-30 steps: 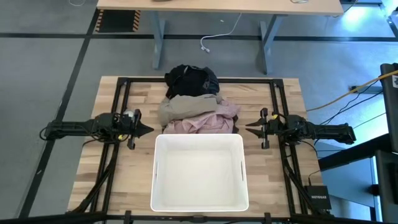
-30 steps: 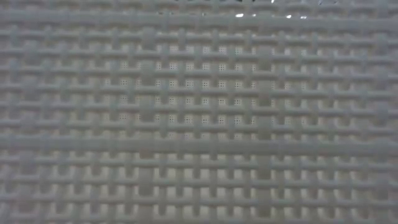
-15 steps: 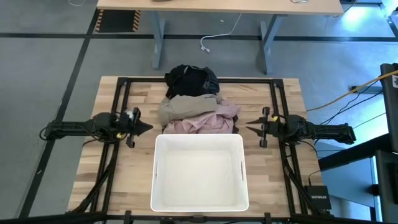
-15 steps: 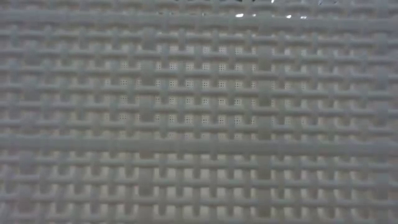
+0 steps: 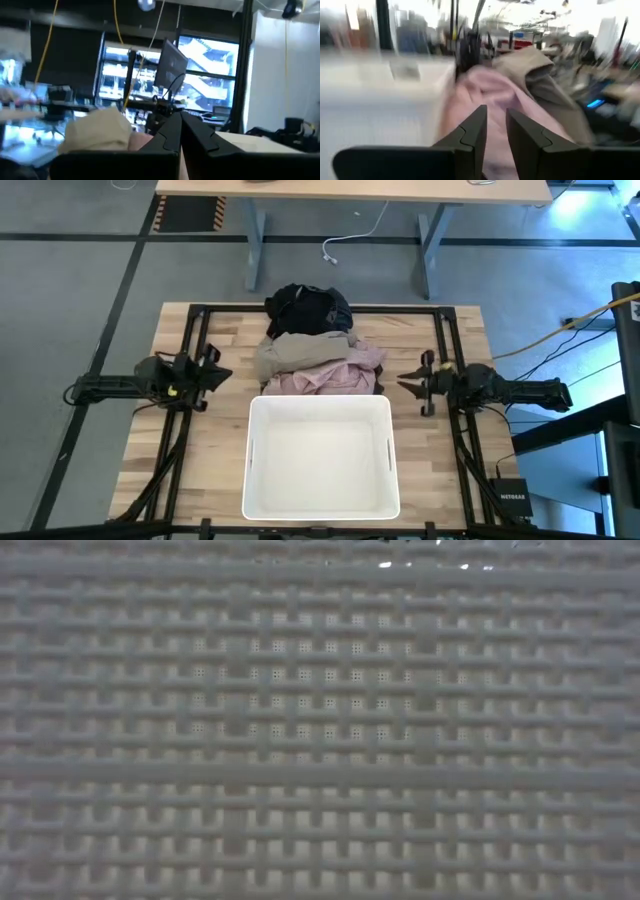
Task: Sort clothes
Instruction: Put the brown shorts into the white bin
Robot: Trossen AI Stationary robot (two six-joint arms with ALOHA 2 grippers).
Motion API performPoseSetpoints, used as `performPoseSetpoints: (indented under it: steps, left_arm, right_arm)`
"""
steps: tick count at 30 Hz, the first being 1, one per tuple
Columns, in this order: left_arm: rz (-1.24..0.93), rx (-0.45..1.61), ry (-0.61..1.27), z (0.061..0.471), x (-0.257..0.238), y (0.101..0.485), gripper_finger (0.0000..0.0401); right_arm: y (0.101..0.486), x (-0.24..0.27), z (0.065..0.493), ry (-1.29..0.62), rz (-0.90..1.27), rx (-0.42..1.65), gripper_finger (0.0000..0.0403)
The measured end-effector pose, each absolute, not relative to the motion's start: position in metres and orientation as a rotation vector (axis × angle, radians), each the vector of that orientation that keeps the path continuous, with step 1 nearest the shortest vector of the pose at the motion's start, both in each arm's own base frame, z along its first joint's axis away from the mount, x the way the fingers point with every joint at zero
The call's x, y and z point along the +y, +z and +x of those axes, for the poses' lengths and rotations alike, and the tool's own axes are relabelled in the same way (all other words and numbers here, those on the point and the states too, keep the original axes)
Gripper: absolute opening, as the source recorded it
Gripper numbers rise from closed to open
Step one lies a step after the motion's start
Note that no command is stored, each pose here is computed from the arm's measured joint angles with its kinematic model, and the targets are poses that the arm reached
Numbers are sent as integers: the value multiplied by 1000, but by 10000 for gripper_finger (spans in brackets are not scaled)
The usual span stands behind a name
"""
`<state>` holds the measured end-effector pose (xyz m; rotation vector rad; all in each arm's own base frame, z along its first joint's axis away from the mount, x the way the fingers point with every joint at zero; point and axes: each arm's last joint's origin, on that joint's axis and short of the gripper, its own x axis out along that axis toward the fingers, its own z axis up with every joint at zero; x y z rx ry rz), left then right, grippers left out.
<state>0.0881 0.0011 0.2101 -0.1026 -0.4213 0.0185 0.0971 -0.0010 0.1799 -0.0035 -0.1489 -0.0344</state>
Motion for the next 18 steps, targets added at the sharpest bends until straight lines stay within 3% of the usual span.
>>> performPoseSetpoints:
  steps: [3, 6, 13, 18]
  left_arm:
    - [-54, -432, 86, 87, 3, 214, 0]
    - [9, -408, 171, 86, 5, 217, 0]
    - [79, -356, 359, 81, 11, 229, 0]
    - [114, -378, 459, 75, 15, 240, 0]
  right_arm:
    - [191, -1, 95, -8, 280, -271, 89]
    - [204, -1, 90, 35, 393, -412, 89]
    - [228, -7, 75, -157, 321, -720, 89]
    - [252, -11, 83, -339, 194, -542, 89]
